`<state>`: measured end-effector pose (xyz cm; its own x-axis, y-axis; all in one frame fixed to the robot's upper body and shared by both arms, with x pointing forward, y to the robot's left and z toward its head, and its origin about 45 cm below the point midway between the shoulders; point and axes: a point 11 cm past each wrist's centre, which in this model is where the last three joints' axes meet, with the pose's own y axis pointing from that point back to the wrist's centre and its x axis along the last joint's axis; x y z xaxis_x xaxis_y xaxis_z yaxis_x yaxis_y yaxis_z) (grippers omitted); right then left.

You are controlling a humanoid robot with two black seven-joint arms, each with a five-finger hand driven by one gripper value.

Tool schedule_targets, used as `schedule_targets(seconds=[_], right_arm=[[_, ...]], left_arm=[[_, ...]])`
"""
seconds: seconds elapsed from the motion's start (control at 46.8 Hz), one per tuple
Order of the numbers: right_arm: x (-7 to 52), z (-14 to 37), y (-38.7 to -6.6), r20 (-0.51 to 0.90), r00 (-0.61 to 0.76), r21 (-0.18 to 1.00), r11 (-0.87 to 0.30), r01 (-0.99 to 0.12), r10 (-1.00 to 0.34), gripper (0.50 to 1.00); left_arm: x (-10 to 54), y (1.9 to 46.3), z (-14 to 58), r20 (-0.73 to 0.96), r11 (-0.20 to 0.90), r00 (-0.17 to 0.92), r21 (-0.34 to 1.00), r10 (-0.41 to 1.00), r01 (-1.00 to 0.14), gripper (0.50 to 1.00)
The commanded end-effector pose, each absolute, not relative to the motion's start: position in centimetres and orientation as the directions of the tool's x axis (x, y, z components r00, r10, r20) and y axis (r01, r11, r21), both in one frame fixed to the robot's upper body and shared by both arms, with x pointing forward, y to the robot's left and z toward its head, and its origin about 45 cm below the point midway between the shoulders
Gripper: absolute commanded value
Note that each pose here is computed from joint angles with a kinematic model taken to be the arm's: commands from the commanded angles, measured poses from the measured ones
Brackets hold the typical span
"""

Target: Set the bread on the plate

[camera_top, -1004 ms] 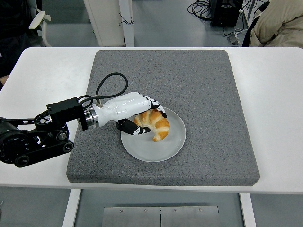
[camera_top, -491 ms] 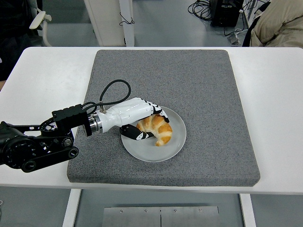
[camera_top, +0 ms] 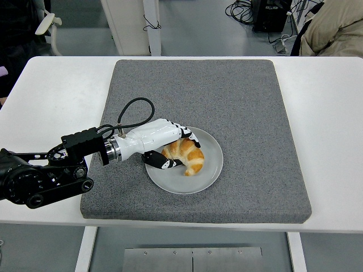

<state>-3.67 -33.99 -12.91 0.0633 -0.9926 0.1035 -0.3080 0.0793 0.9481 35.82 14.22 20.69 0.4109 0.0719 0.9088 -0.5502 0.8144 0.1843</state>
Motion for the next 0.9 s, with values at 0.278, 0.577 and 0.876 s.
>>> schedule_targets(seconds=[0.278,0.577,0.876], right_arm=[[-3.66,-12.91,-33.99,0.104,0.063,0.948,0.079,-0.309,-0.993,1.000],[-3.68,-12.92,-33.99,0.104,0.063,0.948,0.079,-0.307,-0.993,1.000],[-3.66,-12.91,-33.99,0.104,0.063,0.948,0.079,-0.309,-0.993,1.000]], left_arm=[[35.86,14.46,20.42,0.907,0.810,0.415,0.189,0.072,-0.555,0.779],[35.20,14.47,19.65,0.900,0.821,0.434,0.218,0.039,-0.527,0.937],[35.60,14.42,20.61,0.883,0.821,0.461,0.199,0.086,-0.535,0.968]])
